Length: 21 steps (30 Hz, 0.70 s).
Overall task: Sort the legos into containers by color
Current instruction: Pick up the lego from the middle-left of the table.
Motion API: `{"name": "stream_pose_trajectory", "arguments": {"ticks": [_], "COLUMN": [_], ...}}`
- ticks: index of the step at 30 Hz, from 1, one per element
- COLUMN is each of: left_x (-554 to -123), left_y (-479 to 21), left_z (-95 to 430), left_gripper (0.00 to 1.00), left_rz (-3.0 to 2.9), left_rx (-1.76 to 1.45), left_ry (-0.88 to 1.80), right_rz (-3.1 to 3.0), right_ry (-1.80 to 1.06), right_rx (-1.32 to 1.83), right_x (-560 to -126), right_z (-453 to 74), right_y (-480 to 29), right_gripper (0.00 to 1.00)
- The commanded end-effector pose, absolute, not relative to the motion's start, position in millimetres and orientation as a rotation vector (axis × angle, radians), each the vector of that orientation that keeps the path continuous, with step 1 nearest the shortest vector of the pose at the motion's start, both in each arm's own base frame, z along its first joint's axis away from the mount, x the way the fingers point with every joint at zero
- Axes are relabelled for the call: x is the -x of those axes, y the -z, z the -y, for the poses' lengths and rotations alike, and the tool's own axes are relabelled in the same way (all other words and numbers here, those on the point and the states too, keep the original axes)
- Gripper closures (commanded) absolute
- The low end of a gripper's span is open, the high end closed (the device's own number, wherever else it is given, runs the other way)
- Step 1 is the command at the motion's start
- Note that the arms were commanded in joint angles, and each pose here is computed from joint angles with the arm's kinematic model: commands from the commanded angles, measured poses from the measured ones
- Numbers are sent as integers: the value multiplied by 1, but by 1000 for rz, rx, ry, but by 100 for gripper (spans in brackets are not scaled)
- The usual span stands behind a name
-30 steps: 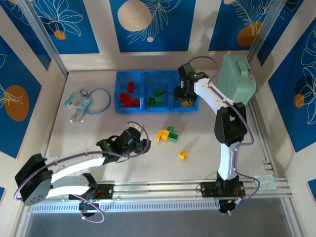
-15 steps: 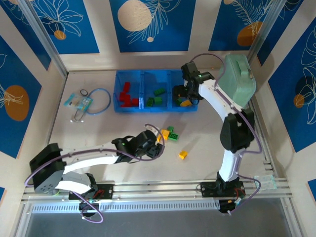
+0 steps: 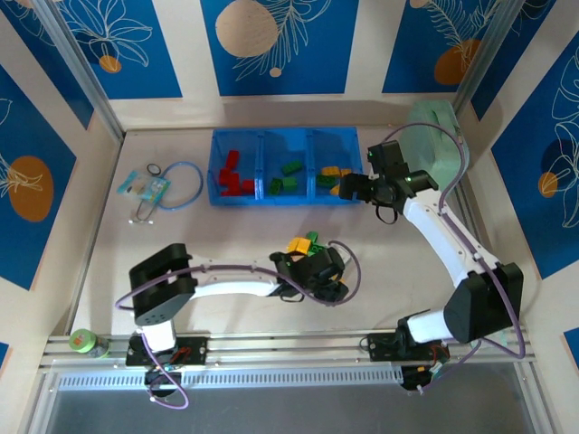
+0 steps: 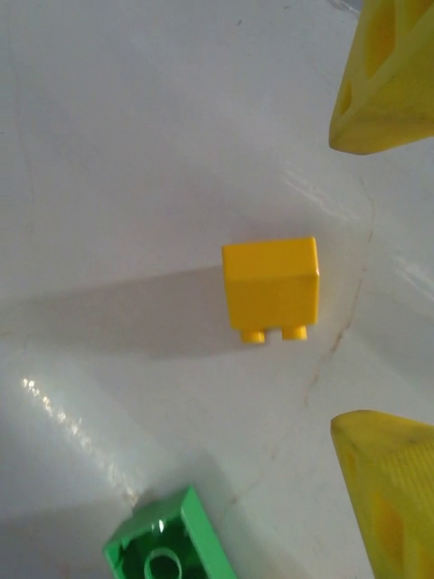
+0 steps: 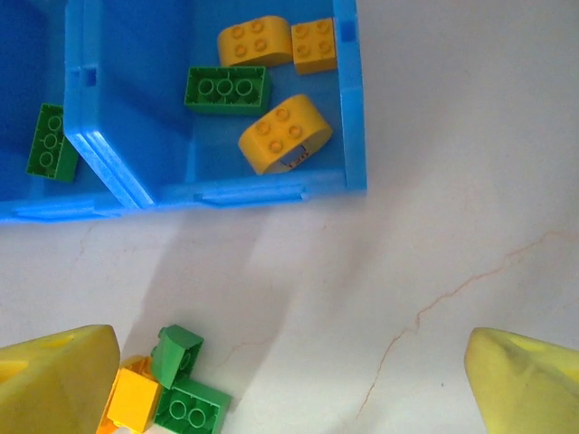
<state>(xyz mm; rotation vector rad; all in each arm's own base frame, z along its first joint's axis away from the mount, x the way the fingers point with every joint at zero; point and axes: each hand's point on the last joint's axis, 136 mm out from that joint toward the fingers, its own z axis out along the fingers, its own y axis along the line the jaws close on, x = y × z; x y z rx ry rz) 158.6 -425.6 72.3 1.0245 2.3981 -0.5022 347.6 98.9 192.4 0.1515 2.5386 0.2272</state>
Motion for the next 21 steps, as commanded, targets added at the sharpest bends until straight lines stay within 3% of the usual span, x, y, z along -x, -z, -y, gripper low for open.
{"name": "stream_pose_trajectory", "arguments": {"ticks": [1,12,21], "left_x": [-154,-162,-170], "left_y": [-60,-42,-28], "left_z": [426,436,436], "left_gripper": [25,32,58], "left_rz": [-2440,-2479,-2516], "left_rx": [-1095,-1150,-1148], "left_ry": [446,311,202], "right_rz": [-2519,-2520,-2500], "right_ry": [-303,-339,-336], "right_rx": [-187,-228,-272], "right_x": [-343,-328,-316], "right_z": [-102,-96,-83], "right_y": [-193,-182,-183], "right_gripper": [2,2,2]}}
